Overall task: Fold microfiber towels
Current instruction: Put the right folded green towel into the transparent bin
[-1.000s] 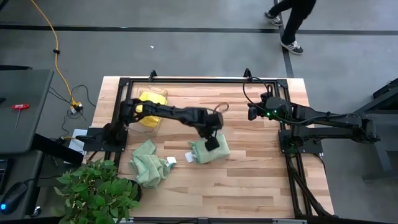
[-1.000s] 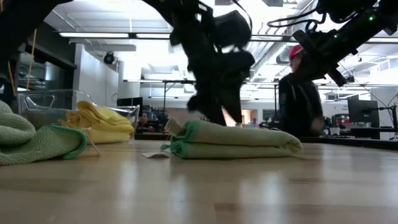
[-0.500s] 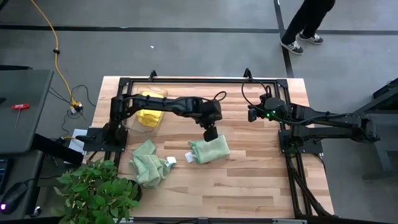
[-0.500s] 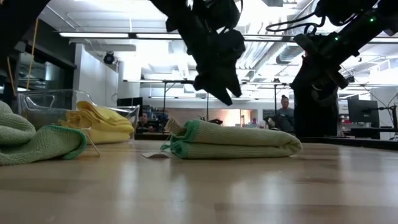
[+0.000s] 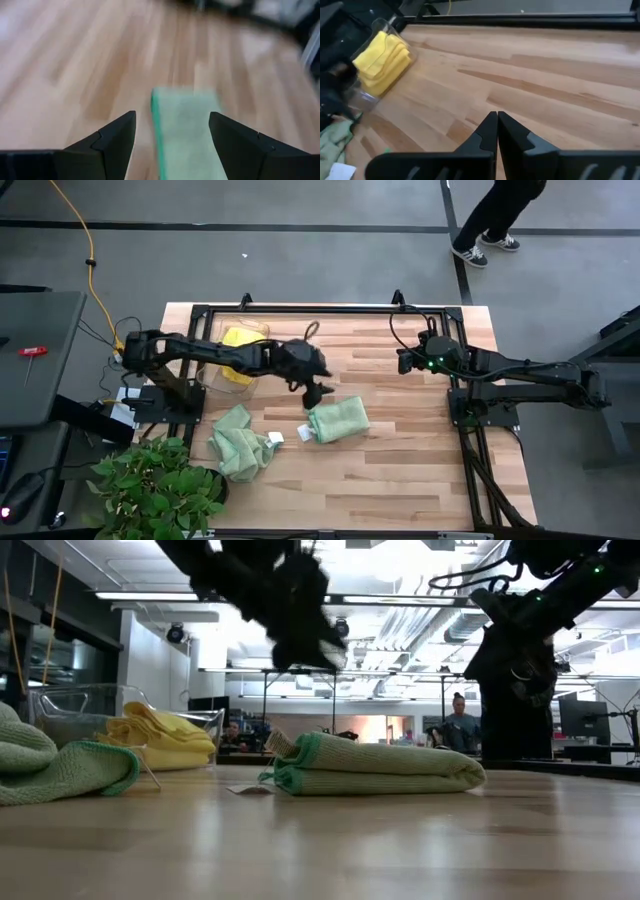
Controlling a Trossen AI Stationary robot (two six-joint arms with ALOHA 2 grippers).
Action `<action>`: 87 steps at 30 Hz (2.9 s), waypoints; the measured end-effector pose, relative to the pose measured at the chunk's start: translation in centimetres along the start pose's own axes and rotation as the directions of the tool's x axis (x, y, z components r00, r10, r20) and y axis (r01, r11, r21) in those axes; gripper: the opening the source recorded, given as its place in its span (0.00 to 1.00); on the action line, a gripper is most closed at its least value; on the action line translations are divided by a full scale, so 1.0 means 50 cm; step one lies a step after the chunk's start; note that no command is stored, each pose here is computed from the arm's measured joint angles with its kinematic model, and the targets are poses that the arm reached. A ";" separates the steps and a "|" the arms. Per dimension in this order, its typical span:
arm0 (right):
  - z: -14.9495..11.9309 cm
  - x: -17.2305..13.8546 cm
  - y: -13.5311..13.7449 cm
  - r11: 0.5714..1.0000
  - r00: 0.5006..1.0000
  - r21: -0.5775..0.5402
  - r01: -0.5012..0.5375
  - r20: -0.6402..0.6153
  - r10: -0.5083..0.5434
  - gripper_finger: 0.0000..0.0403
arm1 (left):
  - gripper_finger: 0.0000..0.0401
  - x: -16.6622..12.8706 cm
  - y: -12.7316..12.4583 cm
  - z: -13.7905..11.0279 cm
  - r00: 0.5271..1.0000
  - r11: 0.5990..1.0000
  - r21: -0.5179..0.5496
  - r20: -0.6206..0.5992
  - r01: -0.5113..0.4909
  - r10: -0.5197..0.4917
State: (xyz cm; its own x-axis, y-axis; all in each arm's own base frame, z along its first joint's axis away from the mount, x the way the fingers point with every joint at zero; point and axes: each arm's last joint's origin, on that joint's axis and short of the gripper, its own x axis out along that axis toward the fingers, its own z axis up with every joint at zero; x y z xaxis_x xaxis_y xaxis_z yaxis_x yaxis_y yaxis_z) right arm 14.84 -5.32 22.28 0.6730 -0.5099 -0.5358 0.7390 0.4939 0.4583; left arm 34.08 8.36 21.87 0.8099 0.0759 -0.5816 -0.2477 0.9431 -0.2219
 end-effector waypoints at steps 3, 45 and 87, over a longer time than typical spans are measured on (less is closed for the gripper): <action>0.000 0.000 -0.001 0.999 1.000 0.037 0.009 0.005 -0.009 0.01 | 0.60 0.025 0.017 -0.028 0.996 1.000 0.020 -0.092 -0.006 0.008; -0.014 0.014 -0.008 0.996 0.995 -0.030 0.083 -0.054 -0.084 0.01 | 0.38 0.211 -0.123 -0.181 0.959 0.994 0.102 -0.282 0.049 -0.018; -0.023 0.012 -0.019 0.985 0.985 -0.118 0.124 -0.102 -0.137 0.01 | 0.00 -0.452 0.144 0.000 0.756 0.739 -0.205 -0.332 -0.642 0.564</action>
State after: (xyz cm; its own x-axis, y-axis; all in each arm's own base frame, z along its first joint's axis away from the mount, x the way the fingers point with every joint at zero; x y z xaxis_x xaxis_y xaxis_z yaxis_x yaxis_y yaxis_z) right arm 14.52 -5.26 20.70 0.5592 -0.4983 -0.6626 0.8081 0.5060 0.3015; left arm 13.98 13.42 33.42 0.2960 0.4818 -0.8248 -0.8118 0.5820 0.0487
